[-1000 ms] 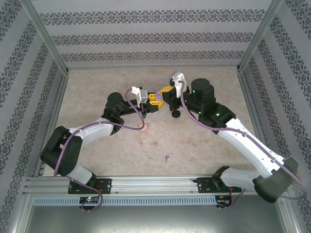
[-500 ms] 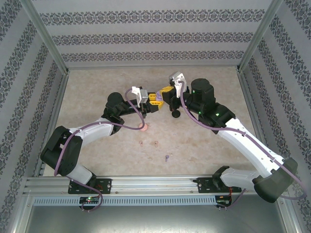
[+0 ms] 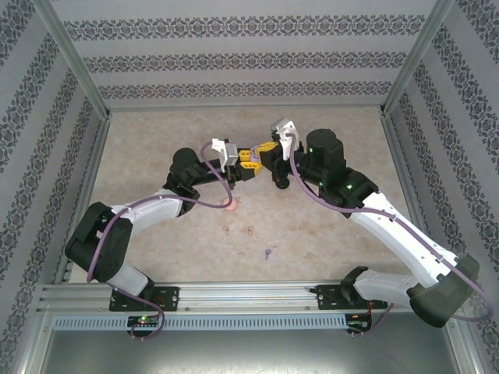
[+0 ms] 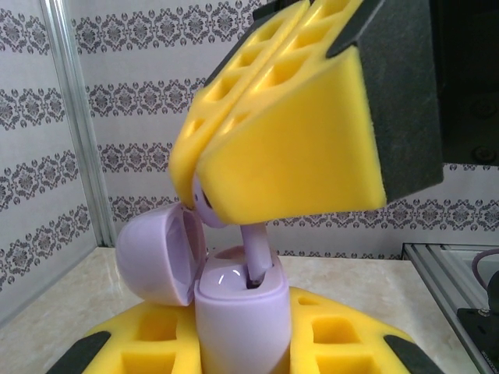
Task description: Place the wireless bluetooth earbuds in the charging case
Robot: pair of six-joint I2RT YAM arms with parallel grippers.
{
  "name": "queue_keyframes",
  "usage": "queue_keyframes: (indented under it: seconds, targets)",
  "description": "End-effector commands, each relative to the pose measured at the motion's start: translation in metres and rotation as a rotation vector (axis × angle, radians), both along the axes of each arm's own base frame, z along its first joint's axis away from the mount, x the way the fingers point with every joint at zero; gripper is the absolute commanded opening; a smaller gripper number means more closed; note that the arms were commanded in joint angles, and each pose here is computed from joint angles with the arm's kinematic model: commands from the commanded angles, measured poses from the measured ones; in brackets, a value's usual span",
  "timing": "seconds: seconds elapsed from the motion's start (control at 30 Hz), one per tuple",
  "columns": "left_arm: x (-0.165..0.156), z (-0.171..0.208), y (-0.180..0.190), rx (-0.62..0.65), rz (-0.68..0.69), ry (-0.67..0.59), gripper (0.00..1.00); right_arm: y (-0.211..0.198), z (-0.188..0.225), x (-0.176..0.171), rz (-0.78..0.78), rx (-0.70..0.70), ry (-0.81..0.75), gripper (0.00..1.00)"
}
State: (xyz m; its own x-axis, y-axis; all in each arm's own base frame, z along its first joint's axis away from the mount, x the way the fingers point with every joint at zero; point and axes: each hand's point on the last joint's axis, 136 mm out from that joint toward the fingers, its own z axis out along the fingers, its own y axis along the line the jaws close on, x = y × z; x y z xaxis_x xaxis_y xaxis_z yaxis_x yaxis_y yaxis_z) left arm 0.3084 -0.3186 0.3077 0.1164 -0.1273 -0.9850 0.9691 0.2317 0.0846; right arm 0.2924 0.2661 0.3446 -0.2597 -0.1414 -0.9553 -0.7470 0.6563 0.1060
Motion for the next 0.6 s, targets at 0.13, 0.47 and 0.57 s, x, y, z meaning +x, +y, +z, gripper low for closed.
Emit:
queue_keyframes:
  seconds: [0.13, 0.47, 0.57]
  targets:
    - [-0.007, 0.025, -0.004, -0.041, -0.028, -0.077, 0.00, 0.008, -0.015, -0.014, 0.075, -0.053, 0.016, 0.04]
    - [-0.006, 0.024, -0.005, -0.040, -0.024, -0.071, 0.00, 0.018, -0.025, -0.014, 0.096, -0.117, 0.021, 0.09]
    - [-0.004, 0.022, -0.005, -0.038, -0.017, -0.065, 0.00, 0.013, -0.012, -0.008, 0.038, -0.085, 0.014, 0.33]
